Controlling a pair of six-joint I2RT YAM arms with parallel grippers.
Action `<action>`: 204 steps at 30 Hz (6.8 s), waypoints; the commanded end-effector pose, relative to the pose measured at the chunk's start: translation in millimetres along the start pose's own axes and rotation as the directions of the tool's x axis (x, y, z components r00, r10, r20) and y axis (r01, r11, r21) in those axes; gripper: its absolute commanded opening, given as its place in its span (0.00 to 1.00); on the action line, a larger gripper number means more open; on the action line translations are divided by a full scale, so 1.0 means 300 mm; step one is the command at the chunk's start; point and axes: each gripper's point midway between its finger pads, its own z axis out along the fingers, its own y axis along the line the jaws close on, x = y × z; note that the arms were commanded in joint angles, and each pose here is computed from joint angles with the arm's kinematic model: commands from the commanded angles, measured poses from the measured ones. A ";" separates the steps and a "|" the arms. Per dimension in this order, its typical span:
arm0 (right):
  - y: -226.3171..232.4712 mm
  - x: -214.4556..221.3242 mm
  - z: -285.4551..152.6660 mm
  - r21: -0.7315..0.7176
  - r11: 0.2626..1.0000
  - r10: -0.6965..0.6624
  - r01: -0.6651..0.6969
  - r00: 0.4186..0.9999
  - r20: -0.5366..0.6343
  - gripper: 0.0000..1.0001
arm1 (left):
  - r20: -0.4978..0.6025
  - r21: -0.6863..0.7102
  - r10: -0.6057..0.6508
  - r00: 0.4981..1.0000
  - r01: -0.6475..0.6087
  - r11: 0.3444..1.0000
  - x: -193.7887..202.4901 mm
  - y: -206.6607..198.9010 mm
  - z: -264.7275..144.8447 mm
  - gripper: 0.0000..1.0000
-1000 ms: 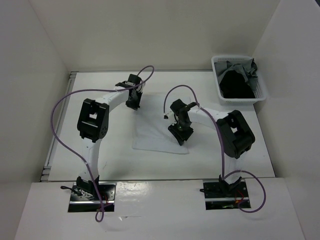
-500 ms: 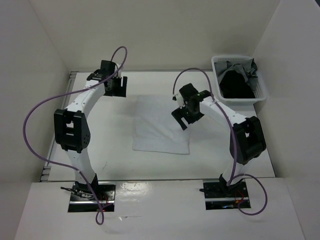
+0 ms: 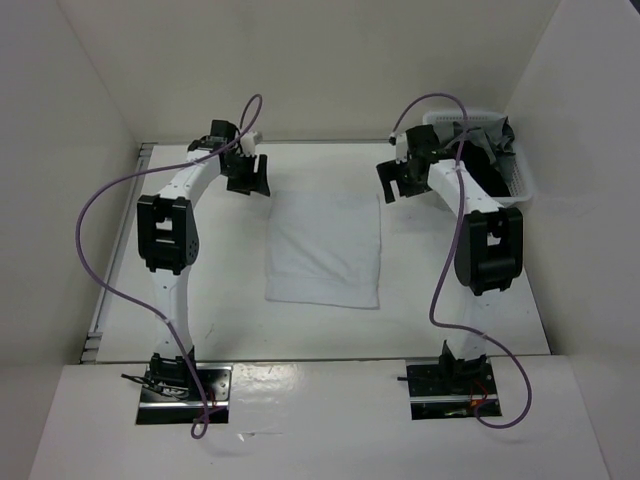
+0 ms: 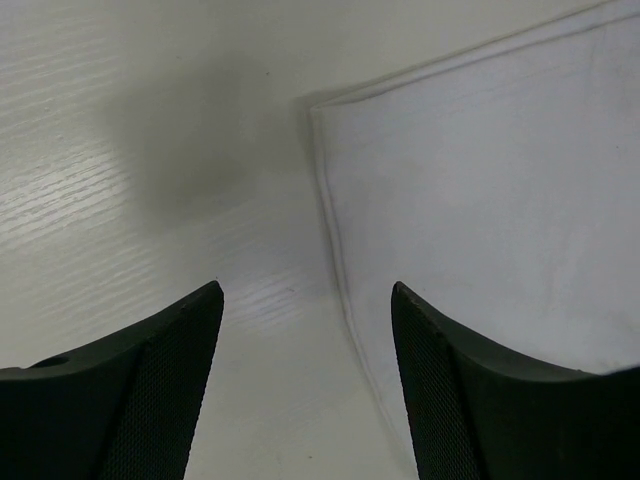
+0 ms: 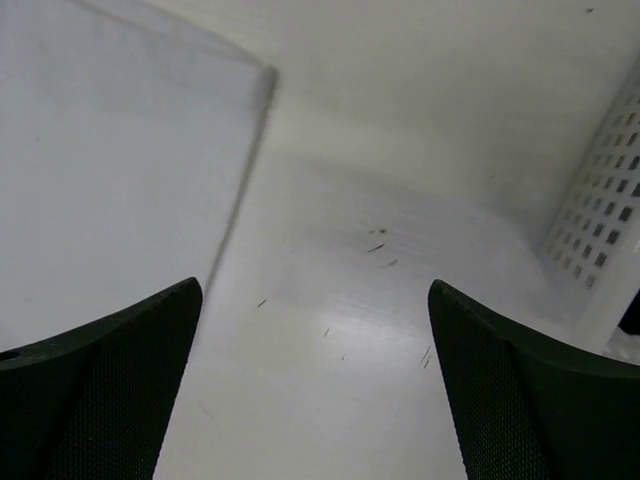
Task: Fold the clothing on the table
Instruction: Flatten the skirt out, then fold the skirt
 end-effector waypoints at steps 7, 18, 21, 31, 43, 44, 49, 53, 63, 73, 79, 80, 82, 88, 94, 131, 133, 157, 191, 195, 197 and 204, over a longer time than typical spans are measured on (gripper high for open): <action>0.031 -0.110 0.073 -0.111 0.994 0.031 -0.023 0.997 0.075 0.94 | 0.071 0.043 0.057 0.996 -0.060 0.997 -0.089 -0.010 -0.022 0.64; 0.036 -0.099 0.118 -0.122 0.992 0.032 -0.025 0.998 0.060 0.89 | 0.024 0.032 0.064 0.998 -0.065 0.997 -0.040 0.021 0.109 0.49; 0.043 -0.091 0.125 -0.131 0.991 0.033 -0.025 0.998 0.058 0.89 | 0.018 0.038 0.080 0.997 -0.081 0.996 -0.036 0.007 0.126 0.49; 0.044 -0.069 0.117 -0.132 0.991 0.015 -0.008 0.999 0.050 0.89 | 0.026 0.098 0.129 0.991 -0.131 0.987 -0.070 -0.038 0.179 0.46; 0.044 -0.061 0.116 -0.133 0.991 0.007 -0.001 0.999 0.042 0.89 | -0.015 0.110 0.139 0.990 -0.136 0.985 -0.035 -0.046 0.250 0.44; 0.045 -0.051 0.130 -0.135 0.991 0.007 -0.003 0.999 0.031 0.89 | -0.015 0.110 0.139 0.990 -0.136 0.985 -0.035 -0.046 0.250 0.44; 0.047 -0.070 0.141 -0.142 0.990 0.007 -0.001 0.999 0.040 0.89 | -0.027 0.116 0.142 0.989 -0.138 0.984 -0.020 -0.054 0.277 0.42; 0.054 -0.056 0.167 -0.157 0.988 0.009 -0.006 1.000 0.015 0.88 | -0.050 0.117 0.151 0.987 -0.144 0.983 0.008 -0.071 0.311 0.33; 0.067 -0.080 0.214 -0.189 0.982 0.009 -0.006 1.000 0.020 0.88 | -0.067 0.066 0.138 0.988 -0.134 0.989 0.022 -0.041 0.311 0.00; 0.078 -0.104 0.291 -0.220 0.975 0.020 -0.016 1.000 0.014 0.81 | -0.065 0.046 0.131 0.989 -0.128 0.991 0.031 -0.038 0.292 0.00; 0.086 -0.087 0.325 -0.231 0.972 0.032 -0.032 0.999 -0.006 0.68 | -0.072 0.037 0.129 0.989 -0.126 0.991 0.045 -0.033 0.286 0.00; 0.085 -0.089 0.332 -0.231 0.972 0.032 -0.032 0.999 -0.006 0.66 | -0.063 0.037 0.132 0.989 -0.130 0.991 0.034 -0.038 0.275 0.00; 0.086 -0.078 0.344 -0.233 0.972 0.032 -0.035 0.999 -0.015 0.59 | -0.063 0.037 0.132 0.989 -0.130 0.991 0.034 -0.038 0.275 0.00; 0.090 -0.079 0.376 -0.242 0.970 0.033 -0.036 0.999 -0.018 0.51 | -0.064 0.026 0.132 0.989 -0.130 0.991 0.035 -0.035 0.267 0.00; 0.101 -0.074 0.409 -0.263 0.964 0.034 -0.042 0.999 -0.034 0.47 | -0.070 0.022 0.121 0.990 -0.120 0.993 0.044 -0.016 0.266 0.00; 0.115 0.011 0.403 -0.270 0.961 0.036 -0.061 0.995 -0.094 0.33 | -0.085 0.018 0.107 0.991 -0.106 0.994 0.071 0.004 0.267 0.00; 0.115 0.011 0.403 -0.270 0.961 0.036 -0.061 0.995 -0.094 0.25 | -0.085 0.018 0.107 0.991 -0.106 0.994 0.071 0.004 0.267 0.00; 0.007 -0.337 0.239 -0.141 0.990 0.021 -0.002 0.991 0.131 0.00 | 0.093 -0.039 0.176 0.980 -0.173 0.984 -0.239 0.031 0.052 0.00; 0.129 -0.249 -0.094 -0.090 0.993 -0.053 0.074 0.975 0.215 0.00 | 0.127 -0.003 0.216 0.968 -0.217 0.976 -0.279 -0.240 -0.273 0.00; 0.124 -0.230 -0.123 -0.078 0.994 -0.062 0.081 0.973 0.222 0.00 | 0.150 -0.049 0.223 0.963 -0.218 0.975 -0.219 -0.260 -0.264 0.00; 0.138 -0.229 -0.147 -0.079 0.992 -0.078 0.098 0.970 0.232 0.00 | 0.143 -0.101 0.236 0.961 -0.223 0.970 -0.144 -0.242 -0.244 0.00; 0.269 -0.134 -0.166 -0.134 0.967 -0.194 0.219 0.965 0.179 0.00 | 0.061 -0.095 0.193 0.979 -0.187 0.978 0.018 -0.170 -0.183 0.00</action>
